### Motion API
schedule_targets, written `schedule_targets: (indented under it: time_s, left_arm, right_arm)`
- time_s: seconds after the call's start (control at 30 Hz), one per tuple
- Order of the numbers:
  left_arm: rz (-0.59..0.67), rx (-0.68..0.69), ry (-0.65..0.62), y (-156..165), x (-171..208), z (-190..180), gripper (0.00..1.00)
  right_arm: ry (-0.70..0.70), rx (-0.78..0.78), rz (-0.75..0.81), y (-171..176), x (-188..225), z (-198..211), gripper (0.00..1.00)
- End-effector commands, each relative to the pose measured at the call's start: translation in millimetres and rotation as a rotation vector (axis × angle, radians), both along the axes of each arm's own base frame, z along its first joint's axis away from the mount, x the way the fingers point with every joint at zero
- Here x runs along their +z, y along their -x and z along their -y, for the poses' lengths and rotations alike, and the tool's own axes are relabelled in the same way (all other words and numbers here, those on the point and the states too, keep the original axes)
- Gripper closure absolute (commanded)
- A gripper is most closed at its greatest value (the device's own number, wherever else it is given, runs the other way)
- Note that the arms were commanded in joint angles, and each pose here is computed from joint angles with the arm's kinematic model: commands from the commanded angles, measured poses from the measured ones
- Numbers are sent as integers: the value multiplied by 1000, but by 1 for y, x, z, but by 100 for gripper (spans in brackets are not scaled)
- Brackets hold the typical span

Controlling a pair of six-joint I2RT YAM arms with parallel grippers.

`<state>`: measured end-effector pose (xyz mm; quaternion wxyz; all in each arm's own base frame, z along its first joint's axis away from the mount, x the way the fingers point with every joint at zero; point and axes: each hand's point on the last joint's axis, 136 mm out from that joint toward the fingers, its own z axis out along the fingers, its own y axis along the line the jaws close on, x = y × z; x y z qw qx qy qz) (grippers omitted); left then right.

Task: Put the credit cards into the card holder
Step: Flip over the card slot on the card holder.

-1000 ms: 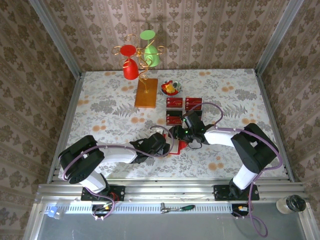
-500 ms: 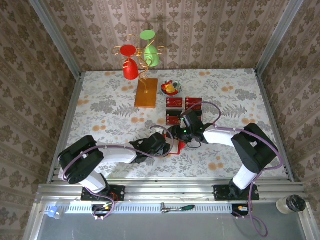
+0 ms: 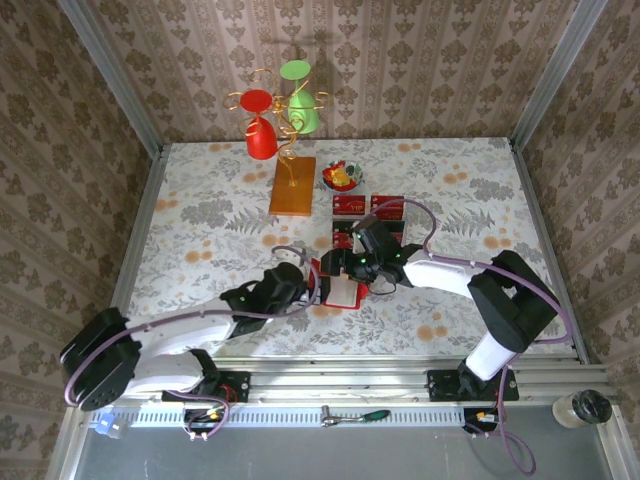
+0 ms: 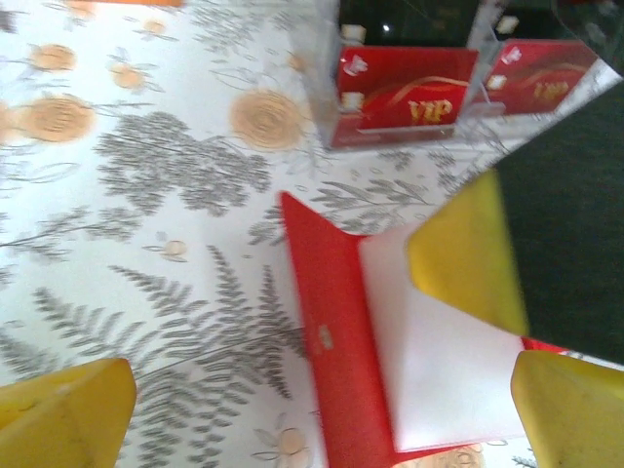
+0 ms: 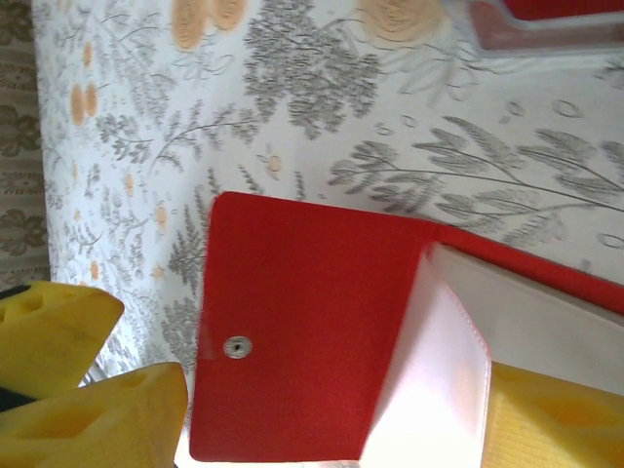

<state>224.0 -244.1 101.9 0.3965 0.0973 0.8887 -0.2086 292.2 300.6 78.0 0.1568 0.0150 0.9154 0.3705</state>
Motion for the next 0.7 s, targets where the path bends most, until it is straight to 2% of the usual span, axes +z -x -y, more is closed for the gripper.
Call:
schedule_targets:
  time_s: [0.0,0.37,0.67]
  left_arm:
    - [-20,69,-19,0,-7,-28,0]
    - [-24,130,-8,3,-7,-61,0]
    - [-39,145,-19,5,-14,-69,0]
  right_arm:
    - [-28,11,0,-1,13,-15,25]
    - [-28,24,-29,-13,-11,-52,24]
    - [-14,16,-71,-9,-36,-53,24]
